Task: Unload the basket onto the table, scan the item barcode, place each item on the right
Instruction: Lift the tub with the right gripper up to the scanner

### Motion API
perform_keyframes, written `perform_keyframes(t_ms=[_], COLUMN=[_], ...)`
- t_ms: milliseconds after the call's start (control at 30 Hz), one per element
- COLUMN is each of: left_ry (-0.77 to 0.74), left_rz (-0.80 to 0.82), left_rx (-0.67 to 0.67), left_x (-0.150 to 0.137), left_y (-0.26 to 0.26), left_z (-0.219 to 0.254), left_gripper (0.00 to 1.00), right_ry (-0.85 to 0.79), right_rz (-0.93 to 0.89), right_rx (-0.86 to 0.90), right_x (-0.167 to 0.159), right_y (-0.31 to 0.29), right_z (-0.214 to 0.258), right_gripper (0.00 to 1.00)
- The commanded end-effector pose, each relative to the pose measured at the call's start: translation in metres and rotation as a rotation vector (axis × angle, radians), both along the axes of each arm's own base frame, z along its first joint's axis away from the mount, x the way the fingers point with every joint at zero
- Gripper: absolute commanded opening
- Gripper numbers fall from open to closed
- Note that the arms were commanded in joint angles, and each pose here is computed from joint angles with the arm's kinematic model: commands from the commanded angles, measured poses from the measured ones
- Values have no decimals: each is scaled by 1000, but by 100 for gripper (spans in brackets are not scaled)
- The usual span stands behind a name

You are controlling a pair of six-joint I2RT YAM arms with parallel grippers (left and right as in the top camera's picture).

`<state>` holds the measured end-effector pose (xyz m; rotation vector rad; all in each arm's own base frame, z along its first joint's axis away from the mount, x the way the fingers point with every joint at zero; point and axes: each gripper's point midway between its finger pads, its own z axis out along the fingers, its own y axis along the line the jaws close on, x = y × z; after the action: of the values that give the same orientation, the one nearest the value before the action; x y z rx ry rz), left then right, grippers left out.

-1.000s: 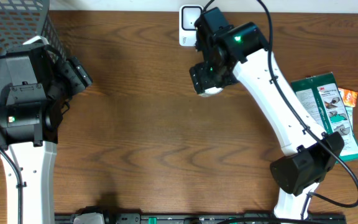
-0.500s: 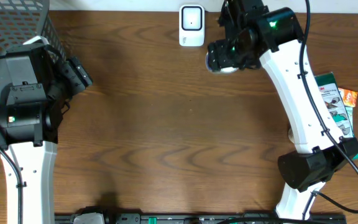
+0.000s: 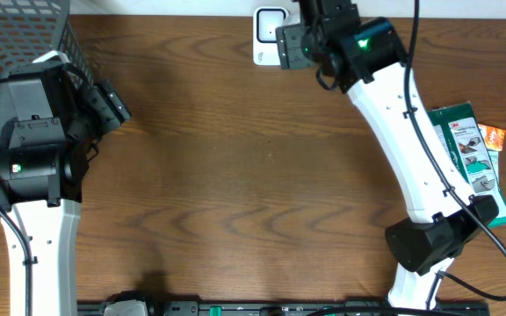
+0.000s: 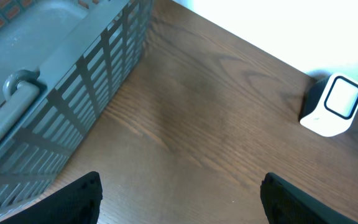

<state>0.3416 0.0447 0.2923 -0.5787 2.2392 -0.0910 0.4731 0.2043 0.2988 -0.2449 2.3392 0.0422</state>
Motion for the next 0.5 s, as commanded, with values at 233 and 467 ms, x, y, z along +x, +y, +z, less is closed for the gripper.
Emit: perform_keyframes(t_ms=[233,467], left_ry=[-1,-1], left_rz=[12,12], left_rx=[5,5], left_x=[0,0], left_y=[3,3], left_z=[2,2], left_gripper=[83,83], right_ry=[-81,-141], right_rz=[16,2], right_rx=[-119,-157], right_x=[26,59], right_y=[7,21], right_z=[-9,-31], right_gripper=[1,1])
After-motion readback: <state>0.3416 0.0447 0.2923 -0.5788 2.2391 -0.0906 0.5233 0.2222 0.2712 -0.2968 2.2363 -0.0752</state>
